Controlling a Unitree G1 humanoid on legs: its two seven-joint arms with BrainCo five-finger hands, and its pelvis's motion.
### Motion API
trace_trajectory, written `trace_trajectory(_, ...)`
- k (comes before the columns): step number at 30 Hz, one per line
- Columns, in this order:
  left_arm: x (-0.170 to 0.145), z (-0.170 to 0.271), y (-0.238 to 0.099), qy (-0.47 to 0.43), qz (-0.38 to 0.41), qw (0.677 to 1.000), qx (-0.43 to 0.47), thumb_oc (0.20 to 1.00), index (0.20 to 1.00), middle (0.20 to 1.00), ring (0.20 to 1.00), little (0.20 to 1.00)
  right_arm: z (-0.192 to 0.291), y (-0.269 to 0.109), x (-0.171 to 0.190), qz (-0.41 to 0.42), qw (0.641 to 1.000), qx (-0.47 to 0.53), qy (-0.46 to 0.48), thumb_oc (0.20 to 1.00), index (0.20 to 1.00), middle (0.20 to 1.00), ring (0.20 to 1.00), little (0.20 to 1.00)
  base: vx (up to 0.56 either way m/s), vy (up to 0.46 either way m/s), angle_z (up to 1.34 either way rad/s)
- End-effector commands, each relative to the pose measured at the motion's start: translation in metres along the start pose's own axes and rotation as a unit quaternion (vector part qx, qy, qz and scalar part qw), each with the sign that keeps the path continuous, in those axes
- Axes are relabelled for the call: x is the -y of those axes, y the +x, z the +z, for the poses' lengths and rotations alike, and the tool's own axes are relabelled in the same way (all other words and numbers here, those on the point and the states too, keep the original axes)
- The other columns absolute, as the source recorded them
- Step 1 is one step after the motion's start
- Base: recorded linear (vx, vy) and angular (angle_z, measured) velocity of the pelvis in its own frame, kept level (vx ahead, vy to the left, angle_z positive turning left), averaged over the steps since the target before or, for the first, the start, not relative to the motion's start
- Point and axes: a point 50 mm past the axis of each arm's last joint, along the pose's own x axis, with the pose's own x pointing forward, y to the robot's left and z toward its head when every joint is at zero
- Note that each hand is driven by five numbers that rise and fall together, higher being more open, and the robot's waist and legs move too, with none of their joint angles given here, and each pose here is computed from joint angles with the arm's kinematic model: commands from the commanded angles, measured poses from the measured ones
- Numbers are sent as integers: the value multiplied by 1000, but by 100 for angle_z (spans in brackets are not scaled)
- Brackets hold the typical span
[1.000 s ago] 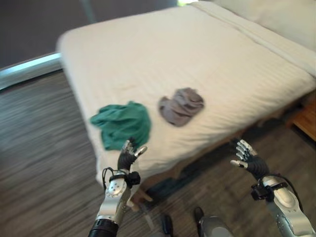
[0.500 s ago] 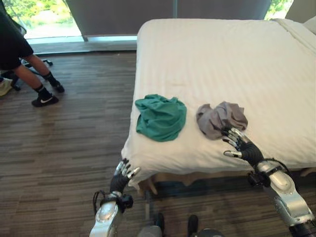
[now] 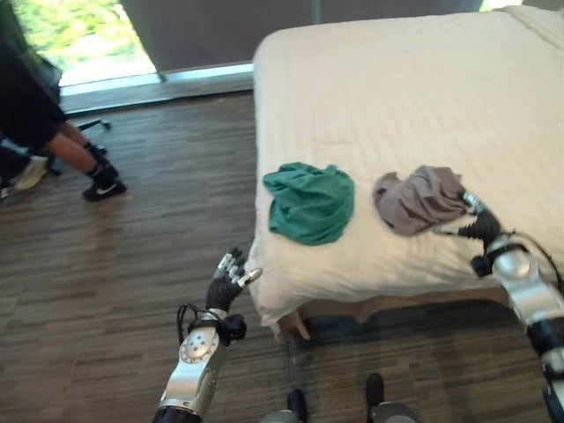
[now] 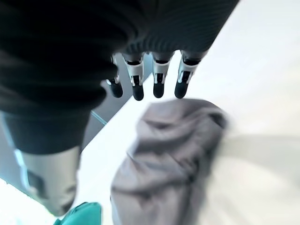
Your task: Pick up bed clothes into laundry basket.
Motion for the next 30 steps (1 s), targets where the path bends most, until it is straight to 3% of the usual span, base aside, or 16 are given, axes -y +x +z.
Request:
trace_trajectory(1, -12, 22, 2, 26, -15, 999, 39, 1000, 1000, 1000, 1000, 1000, 19, 21, 36, -51, 993, -7, -103, 1000, 1000, 1000, 1000, 1000, -19, 38, 3)
trace_trajectory(6, -25, 34, 2, 55, -2, 997, 58, 1000, 1000, 1000, 1000, 1000, 21, 33, 59, -45, 955, -51, -287, 1000, 1000, 1000, 1000, 1000, -30, 33, 14)
trace_trajectory(14, -27, 46, 4, 42, 12, 995, 87, 1000, 1000, 1000, 1000, 1000, 19, 35, 74, -41, 932, -84, -350, 1000, 1000, 1000, 1000, 1000, -84, 43, 13)
trace_trajectory(20, -13, 44, 7, 7, 9, 996, 94, 1000, 1000, 1000, 1000, 1000, 27, 40, 59, -21, 923, -75, -378, 1000, 1000, 1000, 1000, 1000, -62, 44, 5)
trace_trajectory(21, -11, 43, 8, 1, 10, 996, 94, 1000, 1000, 1000, 1000, 1000, 30, 41, 55, -17, 925, -71, -374, 495, 495, 495, 495, 495, 5, 38, -2)
trace_trajectory(22, -4, 40, 12, -10, 8, 996, 91, 1000, 1000, 1000, 1000, 1000, 34, 42, 38, 2, 930, -58, -362, 200, 200, 200, 200, 200, 6, 38, -7)
trace_trajectory(24, -2, 39, 13, -15, 9, 996, 90, 1000, 1000, 1000, 1000, 1000, 37, 43, 33, 0, 937, -52, -346, 200, 200, 200, 200, 200, 25, 33, -13)
trace_trajectory(26, 0, 44, 17, -20, 18, 995, 101, 1000, 1000, 1000, 1000, 1000, 56, 43, 12, -11, 969, -4, -245, 200, 200, 200, 200, 200, 55, 58, -11)
trace_trajectory(27, -2, 52, 21, -15, 34, 992, 118, 1000, 1000, 1000, 1000, 1000, 89, 34, -20, 0, 989, 90, -118, 200, 200, 200, 200, 200, 74, 80, -10)
trace_trajectory(30, -6, 62, 24, 3, 48, 990, 136, 1000, 1000, 1000, 1000, 1000, 120, 0, -53, 43, 978, 206, -5, 200, 200, 200, 200, 200, 36, 39, -19)
